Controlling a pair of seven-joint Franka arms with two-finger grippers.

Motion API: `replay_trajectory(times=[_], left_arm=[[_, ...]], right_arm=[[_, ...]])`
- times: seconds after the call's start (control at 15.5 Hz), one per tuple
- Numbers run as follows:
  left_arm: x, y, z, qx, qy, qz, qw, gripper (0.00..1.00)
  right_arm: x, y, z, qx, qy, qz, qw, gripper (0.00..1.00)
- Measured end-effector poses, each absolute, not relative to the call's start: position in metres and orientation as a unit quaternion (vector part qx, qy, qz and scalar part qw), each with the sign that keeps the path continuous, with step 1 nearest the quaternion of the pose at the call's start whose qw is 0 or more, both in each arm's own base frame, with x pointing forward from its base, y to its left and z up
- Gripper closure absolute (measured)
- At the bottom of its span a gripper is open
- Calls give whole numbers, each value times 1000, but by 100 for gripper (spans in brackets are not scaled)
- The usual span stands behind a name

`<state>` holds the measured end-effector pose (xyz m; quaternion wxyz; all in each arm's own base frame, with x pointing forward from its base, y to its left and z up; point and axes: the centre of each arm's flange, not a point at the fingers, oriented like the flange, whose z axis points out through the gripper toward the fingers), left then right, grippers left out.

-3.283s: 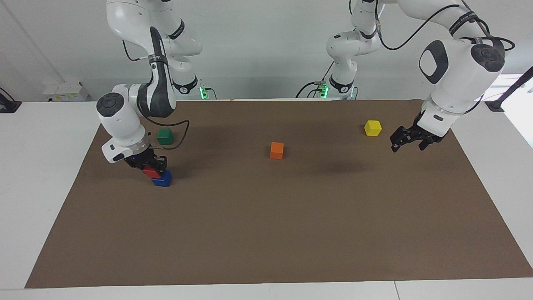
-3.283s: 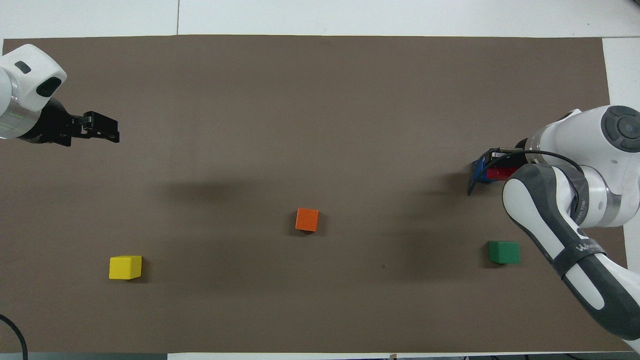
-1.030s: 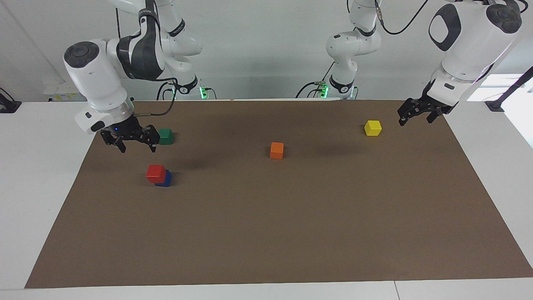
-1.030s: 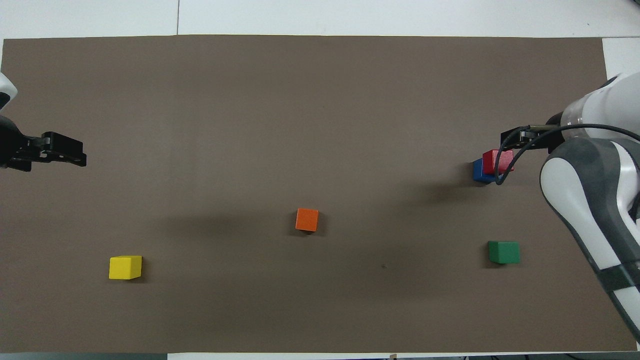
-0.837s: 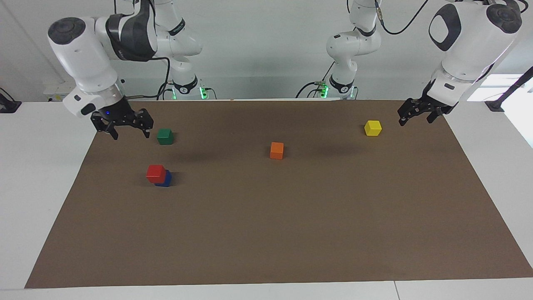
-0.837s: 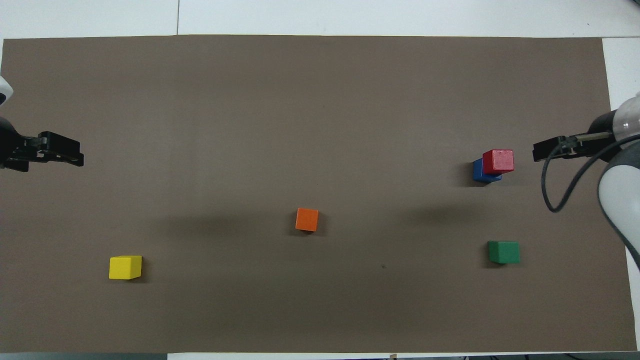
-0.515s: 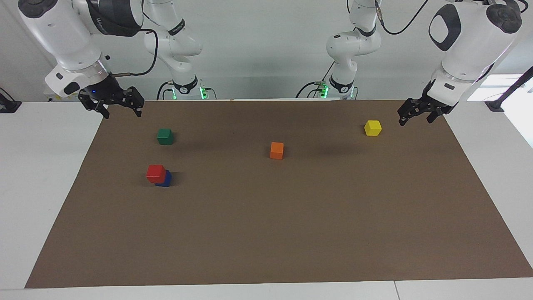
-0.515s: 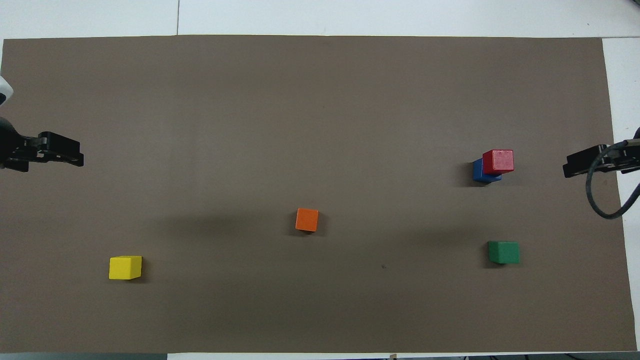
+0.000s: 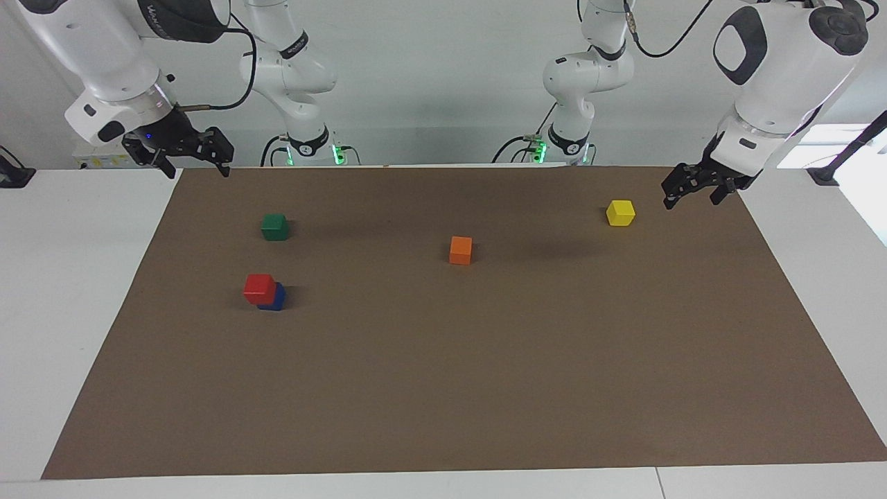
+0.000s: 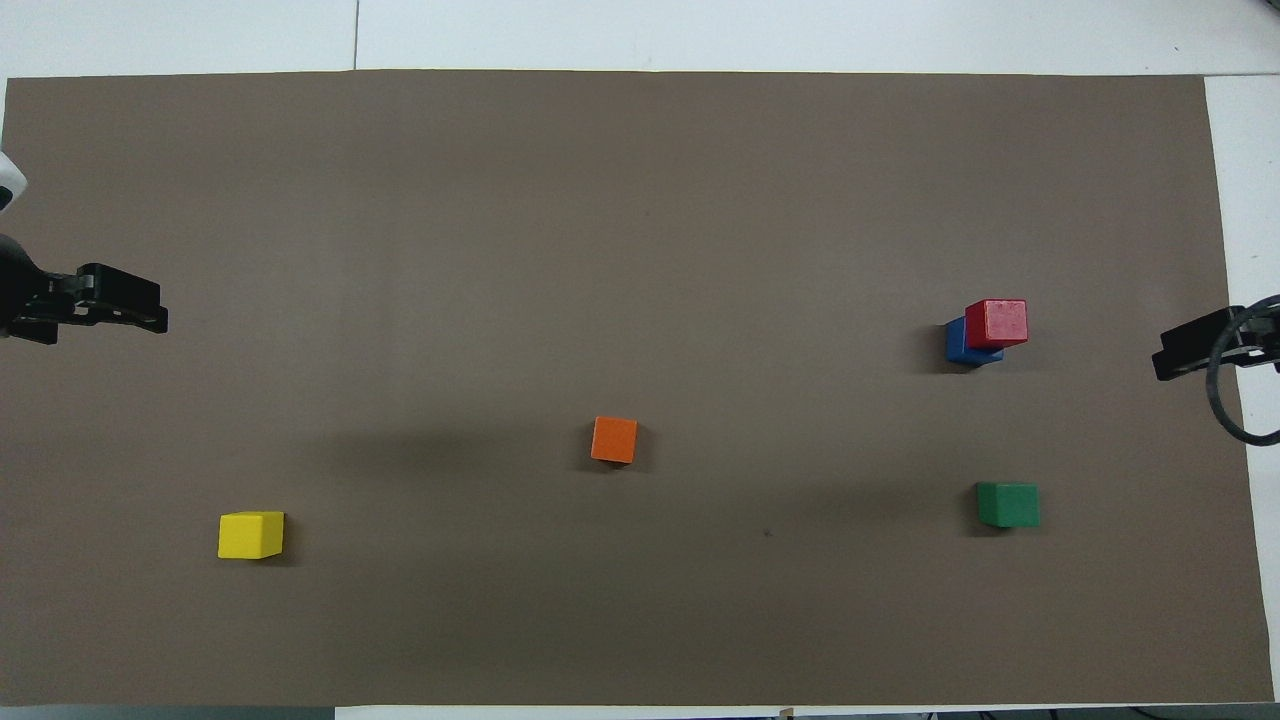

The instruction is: Transfer red block to right arm and stack on blue block

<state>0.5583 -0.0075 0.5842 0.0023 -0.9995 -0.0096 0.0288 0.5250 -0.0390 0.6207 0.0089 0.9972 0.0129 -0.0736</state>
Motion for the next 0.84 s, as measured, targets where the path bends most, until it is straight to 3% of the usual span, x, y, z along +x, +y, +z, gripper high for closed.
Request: replay_trajectory(times=[0.84], left_arm=[[558, -7, 584, -1000, -10, 29, 2, 0]], right_arm=[[534, -40, 625, 999, -7, -38, 13, 0]])
